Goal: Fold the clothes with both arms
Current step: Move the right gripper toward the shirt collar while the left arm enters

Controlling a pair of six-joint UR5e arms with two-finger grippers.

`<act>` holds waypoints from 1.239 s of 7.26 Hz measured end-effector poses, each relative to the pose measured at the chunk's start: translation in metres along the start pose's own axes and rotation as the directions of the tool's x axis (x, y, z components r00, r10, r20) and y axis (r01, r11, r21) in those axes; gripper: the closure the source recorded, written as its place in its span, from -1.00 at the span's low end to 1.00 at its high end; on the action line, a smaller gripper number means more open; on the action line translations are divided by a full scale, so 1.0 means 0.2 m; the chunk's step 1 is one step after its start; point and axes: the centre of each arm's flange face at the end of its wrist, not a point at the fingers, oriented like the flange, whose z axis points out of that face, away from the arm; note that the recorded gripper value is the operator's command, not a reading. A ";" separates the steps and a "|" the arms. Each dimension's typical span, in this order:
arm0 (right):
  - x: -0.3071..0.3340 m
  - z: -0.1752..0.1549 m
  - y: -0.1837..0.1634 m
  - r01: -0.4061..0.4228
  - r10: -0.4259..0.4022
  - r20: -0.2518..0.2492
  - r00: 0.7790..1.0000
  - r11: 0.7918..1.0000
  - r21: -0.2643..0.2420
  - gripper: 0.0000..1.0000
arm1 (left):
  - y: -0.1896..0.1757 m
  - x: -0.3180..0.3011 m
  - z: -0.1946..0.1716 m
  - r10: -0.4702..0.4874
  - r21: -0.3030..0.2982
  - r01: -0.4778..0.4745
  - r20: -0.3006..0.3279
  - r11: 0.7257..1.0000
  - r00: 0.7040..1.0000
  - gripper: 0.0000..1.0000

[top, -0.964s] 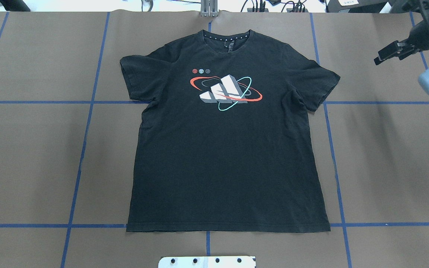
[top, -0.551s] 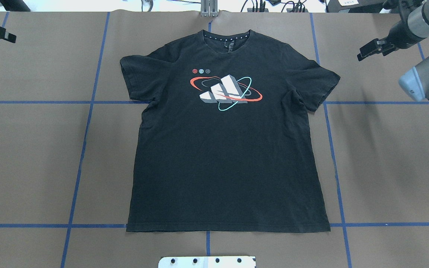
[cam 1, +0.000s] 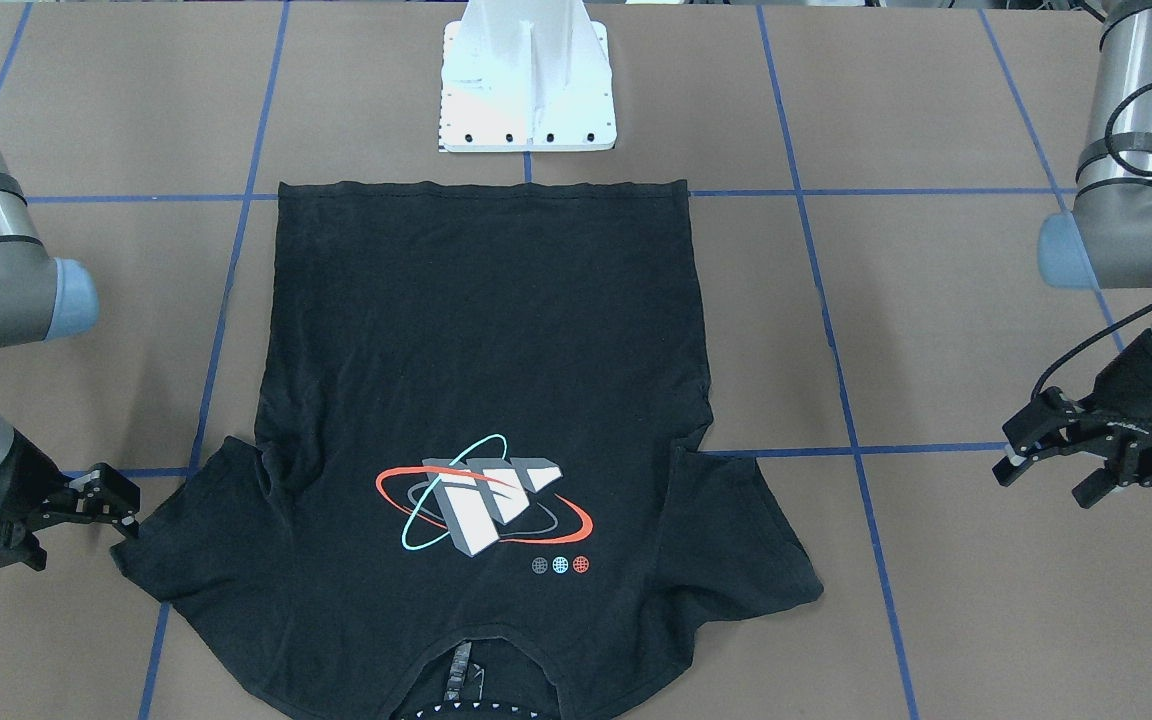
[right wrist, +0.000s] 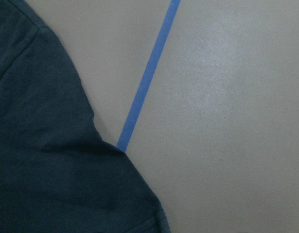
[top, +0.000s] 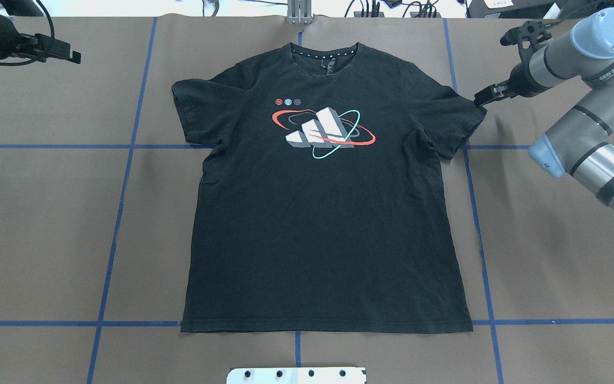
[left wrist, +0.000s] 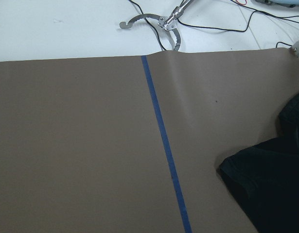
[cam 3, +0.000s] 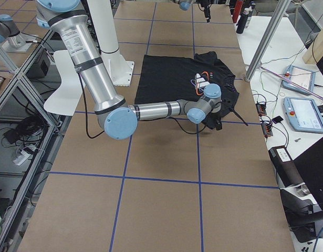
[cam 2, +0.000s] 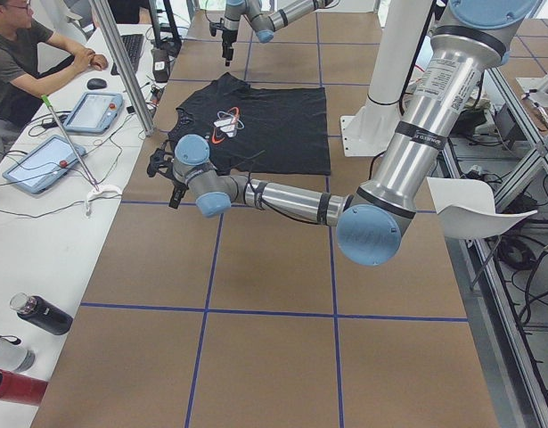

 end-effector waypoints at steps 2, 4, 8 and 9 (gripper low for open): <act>-0.02 0.09 0.02 -0.001 0.001 -0.014 1.000 1.000 -0.026 -0.41 | 0.00 0.01 0.00 0.000 0.002 0.000 -0.001 1.000 1.000 -1.00; -0.03 0.13 0.02 -0.001 0.001 -0.017 1.000 0.999 -0.038 0.10 | 0.00 0.00 0.00 0.000 0.001 0.000 0.000 1.000 1.000 -1.00; -0.05 0.15 0.01 0.000 0.000 -0.017 1.000 0.999 -0.045 1.00 | 0.00 0.01 0.00 -0.001 0.001 0.001 -0.001 1.000 1.000 -1.00; -0.05 0.14 0.01 0.001 -0.002 -0.015 1.000 0.999 -0.044 1.00 | 0.00 0.01 0.00 -0.001 0.002 0.001 -0.001 1.000 1.000 -1.00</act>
